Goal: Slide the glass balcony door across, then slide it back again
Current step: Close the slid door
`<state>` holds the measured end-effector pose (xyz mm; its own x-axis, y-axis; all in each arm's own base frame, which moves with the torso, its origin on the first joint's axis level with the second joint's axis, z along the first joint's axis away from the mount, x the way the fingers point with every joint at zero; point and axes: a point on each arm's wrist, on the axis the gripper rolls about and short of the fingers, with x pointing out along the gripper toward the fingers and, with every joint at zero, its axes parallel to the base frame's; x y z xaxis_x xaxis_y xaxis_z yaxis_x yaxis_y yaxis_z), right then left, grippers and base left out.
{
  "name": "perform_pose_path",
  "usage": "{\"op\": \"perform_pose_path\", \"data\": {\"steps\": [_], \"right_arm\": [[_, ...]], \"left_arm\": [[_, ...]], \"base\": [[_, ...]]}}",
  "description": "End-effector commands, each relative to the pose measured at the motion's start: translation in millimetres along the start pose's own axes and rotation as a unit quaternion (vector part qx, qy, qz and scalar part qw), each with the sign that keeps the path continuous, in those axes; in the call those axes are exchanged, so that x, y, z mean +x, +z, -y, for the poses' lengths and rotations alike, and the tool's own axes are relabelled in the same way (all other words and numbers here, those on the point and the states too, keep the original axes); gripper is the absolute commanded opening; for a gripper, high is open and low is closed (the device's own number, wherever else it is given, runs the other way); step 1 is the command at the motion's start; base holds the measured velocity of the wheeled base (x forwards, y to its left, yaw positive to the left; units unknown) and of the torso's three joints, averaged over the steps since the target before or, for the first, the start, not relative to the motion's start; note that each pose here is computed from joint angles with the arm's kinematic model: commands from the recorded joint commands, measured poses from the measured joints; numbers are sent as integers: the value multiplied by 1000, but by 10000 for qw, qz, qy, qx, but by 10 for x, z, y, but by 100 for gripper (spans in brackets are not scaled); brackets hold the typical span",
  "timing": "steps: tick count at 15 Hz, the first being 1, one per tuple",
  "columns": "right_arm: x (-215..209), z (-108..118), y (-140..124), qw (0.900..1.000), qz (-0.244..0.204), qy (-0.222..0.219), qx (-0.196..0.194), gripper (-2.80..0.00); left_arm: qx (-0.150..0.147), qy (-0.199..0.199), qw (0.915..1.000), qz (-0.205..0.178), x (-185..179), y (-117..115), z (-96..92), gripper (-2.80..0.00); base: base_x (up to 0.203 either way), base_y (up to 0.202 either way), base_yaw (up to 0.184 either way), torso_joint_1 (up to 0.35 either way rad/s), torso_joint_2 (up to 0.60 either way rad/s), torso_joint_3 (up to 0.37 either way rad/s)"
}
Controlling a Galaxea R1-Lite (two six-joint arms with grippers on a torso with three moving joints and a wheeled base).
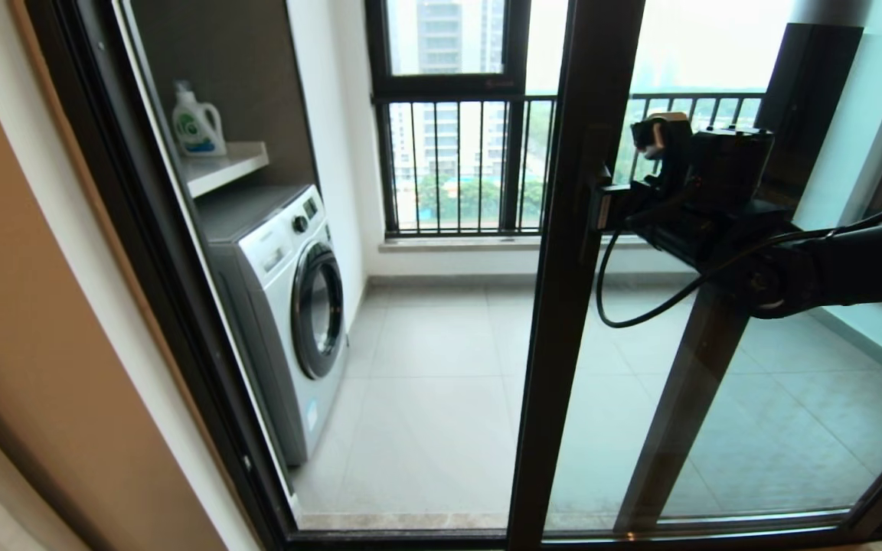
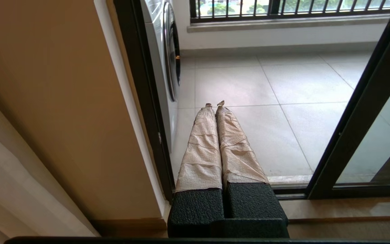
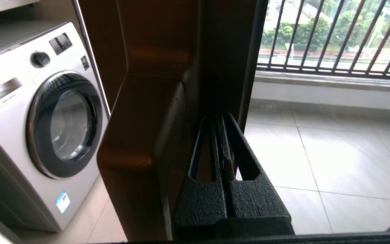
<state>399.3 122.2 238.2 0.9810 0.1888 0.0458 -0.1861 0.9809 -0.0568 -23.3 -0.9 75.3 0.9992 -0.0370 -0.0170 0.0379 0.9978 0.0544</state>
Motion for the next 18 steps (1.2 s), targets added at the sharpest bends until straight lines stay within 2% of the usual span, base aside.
{"op": "perform_pose_path", "data": {"steps": [1, 4, 10, 18], "right_arm": [[94, -216, -95, 9999, -44, 97, 0, -280], [121, -441, -153, 9996, -83, 287, 0, -280], [229, -825, -116, 9987, 137, 495, 70, -280], [211, -1104, -186, 9979, 104, 629, 102, -280]], "left_arm": [[0, 1, 10000, -7, 1, 0, 0, -280], [0, 1, 10000, -7, 1, 0, 0, -280], [0, 1, 10000, -7, 1, 0, 0, -280], [0, 1, 10000, -7, 1, 0, 0, -280]], "base": [[0, 0, 0, 0, 0, 0], [0, 0, 0, 0, 0, 0], [0, 0, 0, 0, 0, 0], [0, 0, 0, 0, 0, 0]]}}
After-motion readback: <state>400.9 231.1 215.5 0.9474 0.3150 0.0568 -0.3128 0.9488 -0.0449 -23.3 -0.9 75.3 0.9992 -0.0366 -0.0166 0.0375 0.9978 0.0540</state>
